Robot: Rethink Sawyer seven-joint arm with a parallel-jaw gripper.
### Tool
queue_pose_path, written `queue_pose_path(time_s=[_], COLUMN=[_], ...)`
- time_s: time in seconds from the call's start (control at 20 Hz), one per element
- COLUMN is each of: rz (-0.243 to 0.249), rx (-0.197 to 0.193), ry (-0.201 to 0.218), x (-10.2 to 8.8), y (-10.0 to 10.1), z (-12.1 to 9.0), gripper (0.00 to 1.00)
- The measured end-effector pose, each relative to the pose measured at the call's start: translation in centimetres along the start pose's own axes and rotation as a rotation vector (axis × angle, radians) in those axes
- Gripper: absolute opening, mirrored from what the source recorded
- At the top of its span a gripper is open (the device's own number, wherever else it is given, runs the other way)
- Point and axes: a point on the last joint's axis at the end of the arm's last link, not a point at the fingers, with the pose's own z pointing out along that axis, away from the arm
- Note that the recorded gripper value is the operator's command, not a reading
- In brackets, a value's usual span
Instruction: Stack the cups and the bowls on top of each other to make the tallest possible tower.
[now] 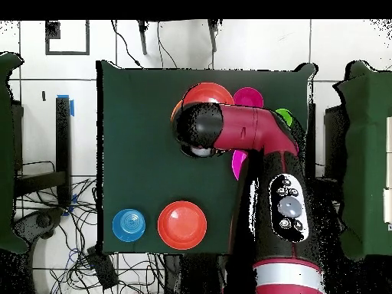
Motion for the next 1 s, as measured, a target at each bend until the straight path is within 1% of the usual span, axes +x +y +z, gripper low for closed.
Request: queue_pose_path(time_s=[0.55, 0.8, 1.0], rz=[0.007, 0.007, 0.008], rx=[-0.014, -0.016, -0.018], ry=[-0.001, 0.006, 0.009], x=[-0.3, -0.4, -0.9], y=[0.3, 0.4, 0.4], z=[-0.1, 0.5, 1.2], gripper=[0.00, 0.00, 0.00])
